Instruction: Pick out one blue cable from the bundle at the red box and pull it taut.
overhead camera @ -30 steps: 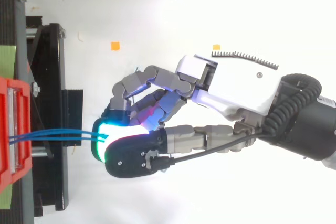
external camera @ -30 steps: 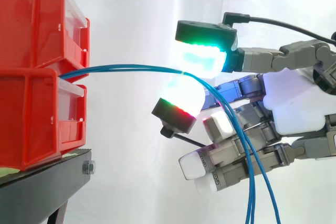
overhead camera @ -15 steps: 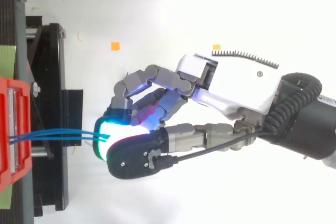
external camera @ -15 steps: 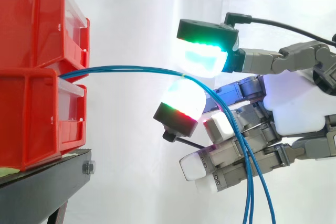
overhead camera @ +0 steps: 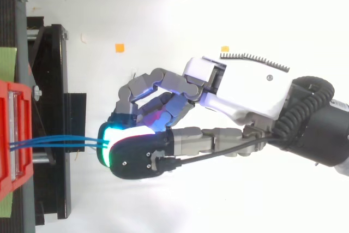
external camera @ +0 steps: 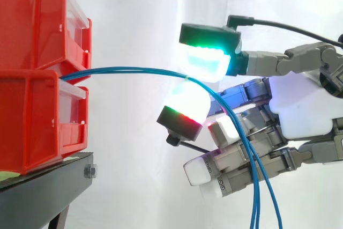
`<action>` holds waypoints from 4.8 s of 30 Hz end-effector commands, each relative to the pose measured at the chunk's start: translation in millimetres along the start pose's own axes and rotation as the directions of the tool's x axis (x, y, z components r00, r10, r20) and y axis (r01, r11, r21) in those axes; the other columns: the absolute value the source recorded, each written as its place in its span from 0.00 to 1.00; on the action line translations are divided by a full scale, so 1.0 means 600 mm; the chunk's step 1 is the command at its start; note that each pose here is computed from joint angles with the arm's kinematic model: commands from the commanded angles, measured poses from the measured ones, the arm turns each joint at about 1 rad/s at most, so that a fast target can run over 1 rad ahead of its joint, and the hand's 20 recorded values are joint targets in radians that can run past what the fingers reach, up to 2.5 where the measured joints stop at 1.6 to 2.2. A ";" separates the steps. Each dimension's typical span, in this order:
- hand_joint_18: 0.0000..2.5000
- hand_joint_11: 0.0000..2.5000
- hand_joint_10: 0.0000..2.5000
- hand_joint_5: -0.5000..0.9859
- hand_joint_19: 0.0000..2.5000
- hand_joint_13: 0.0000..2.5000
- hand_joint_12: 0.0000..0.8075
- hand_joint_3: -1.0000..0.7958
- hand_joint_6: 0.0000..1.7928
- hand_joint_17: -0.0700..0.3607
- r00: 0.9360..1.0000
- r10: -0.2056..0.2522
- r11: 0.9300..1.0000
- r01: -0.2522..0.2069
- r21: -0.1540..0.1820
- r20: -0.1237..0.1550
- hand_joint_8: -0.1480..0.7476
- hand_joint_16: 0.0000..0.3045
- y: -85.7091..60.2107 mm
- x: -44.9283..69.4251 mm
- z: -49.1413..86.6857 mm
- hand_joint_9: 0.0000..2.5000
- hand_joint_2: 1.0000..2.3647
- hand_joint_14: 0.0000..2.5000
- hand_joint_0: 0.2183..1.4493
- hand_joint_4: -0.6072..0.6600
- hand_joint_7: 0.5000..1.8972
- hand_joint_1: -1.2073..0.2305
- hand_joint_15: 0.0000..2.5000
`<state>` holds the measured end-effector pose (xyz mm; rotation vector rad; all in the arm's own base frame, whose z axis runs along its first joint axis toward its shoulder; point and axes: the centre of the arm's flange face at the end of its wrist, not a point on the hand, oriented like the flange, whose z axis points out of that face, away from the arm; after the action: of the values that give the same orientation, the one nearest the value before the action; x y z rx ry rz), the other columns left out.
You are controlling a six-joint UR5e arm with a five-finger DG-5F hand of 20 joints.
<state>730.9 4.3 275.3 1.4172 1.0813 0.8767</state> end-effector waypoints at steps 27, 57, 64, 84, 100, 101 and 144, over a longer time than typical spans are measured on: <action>0.17 0.27 0.01 0.25 0.20 0.34 0.25 0.42 0.49 0.25 1.000 -0.001 1.000 0.001 0.001 0.000 0.51 0.06 -0.001 0.001 0.000 0.46 0.01 0.00 0.29 0.54 0.36 0.40 0.16; 0.16 0.26 0.01 0.25 0.20 0.33 0.24 0.43 0.50 0.25 1.000 0.000 1.000 0.000 -0.001 0.001 0.50 0.06 0.001 0.000 0.000 0.46 0.01 0.00 0.30 0.53 0.37 0.34 0.16; 0.17 0.26 0.01 0.24 0.19 0.34 0.25 0.45 0.51 0.26 1.000 0.000 1.000 0.000 -0.001 0.001 0.51 0.06 0.001 0.000 0.000 0.45 0.01 0.00 0.32 0.53 0.38 0.28 0.15; 0.19 0.27 0.01 0.23 0.17 0.34 0.23 0.28 0.52 0.27 1.000 0.000 1.000 0.000 -0.001 0.001 0.47 0.07 0.001 0.000 0.000 0.44 0.00 0.00 0.42 0.43 0.35 0.22 0.15; 0.19 0.27 0.01 0.24 0.18 0.35 0.24 0.28 0.51 0.27 1.000 0.000 1.000 0.000 0.000 0.000 0.50 0.07 0.001 0.000 0.000 0.46 0.00 0.00 0.26 0.57 0.29 0.37 0.15; 0.19 0.27 0.01 0.24 0.18 0.35 0.24 0.28 0.50 0.27 1.000 0.001 1.000 -0.001 -0.002 0.001 0.50 0.07 0.002 0.000 0.000 0.46 0.00 0.00 0.26 0.57 0.29 0.38 0.15; 0.18 0.26 0.01 0.24 0.19 0.34 0.24 0.28 0.51 0.27 1.000 0.000 1.000 0.000 0.001 0.003 0.50 0.07 0.000 -0.003 0.001 0.45 0.00 0.00 0.26 0.56 0.27 0.33 0.15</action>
<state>731.0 2.5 275.7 1.4184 1.0796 0.8745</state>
